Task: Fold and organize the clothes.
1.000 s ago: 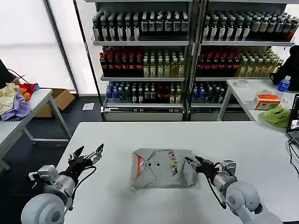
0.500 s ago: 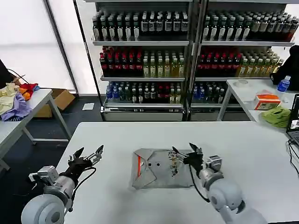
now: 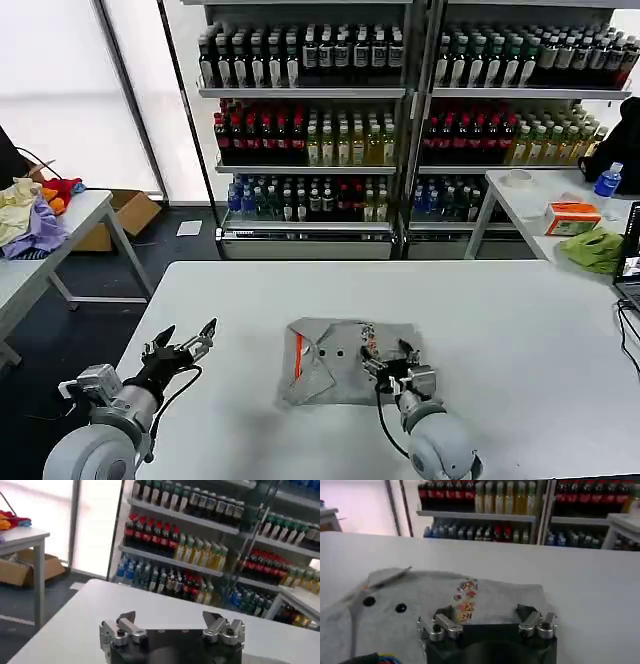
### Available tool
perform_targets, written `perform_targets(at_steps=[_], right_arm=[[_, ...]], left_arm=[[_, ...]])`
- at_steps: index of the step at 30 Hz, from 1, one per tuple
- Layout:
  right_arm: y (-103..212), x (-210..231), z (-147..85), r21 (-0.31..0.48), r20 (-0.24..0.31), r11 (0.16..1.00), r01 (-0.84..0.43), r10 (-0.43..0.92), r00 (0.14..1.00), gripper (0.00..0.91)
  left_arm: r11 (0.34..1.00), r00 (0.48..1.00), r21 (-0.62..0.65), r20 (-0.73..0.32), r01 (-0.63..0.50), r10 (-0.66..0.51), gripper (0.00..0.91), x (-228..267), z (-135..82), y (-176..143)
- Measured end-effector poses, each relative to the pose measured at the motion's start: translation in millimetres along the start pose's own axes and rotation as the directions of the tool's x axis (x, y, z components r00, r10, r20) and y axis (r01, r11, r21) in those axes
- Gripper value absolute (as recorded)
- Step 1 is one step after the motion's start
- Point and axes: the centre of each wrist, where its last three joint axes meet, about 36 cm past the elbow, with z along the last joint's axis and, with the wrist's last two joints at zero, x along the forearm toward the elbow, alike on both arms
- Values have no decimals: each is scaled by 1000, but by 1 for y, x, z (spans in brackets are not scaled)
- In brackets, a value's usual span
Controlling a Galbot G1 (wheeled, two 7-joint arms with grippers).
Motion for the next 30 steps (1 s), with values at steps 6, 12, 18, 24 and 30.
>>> perform_targets(at_steps=[6,12,18,24,30], right_arm=[[0,3,-1,-23,58,999,-29,30,998,907],[-23,16,-29,-64,218,997,-32,45,975,907],[-71,39,-53,-70,350,996,-55,76,934,907],[-114,61,-52,-100,392,992,-80,113,913,907],[-154,83,-41,-101,409,990,-100,133,903,907]], left_arm=[[1000,1000,0,-2,1,-1,907,2,1,0],[1000,1000,9,7,7,-7,907,3,2,5],[1000,999,12,34,1,-2,907,7,7,10],[999,994,7,100,-48,47,907,15,13,17],[993,970,-28,208,-118,122,907,23,25,25]])
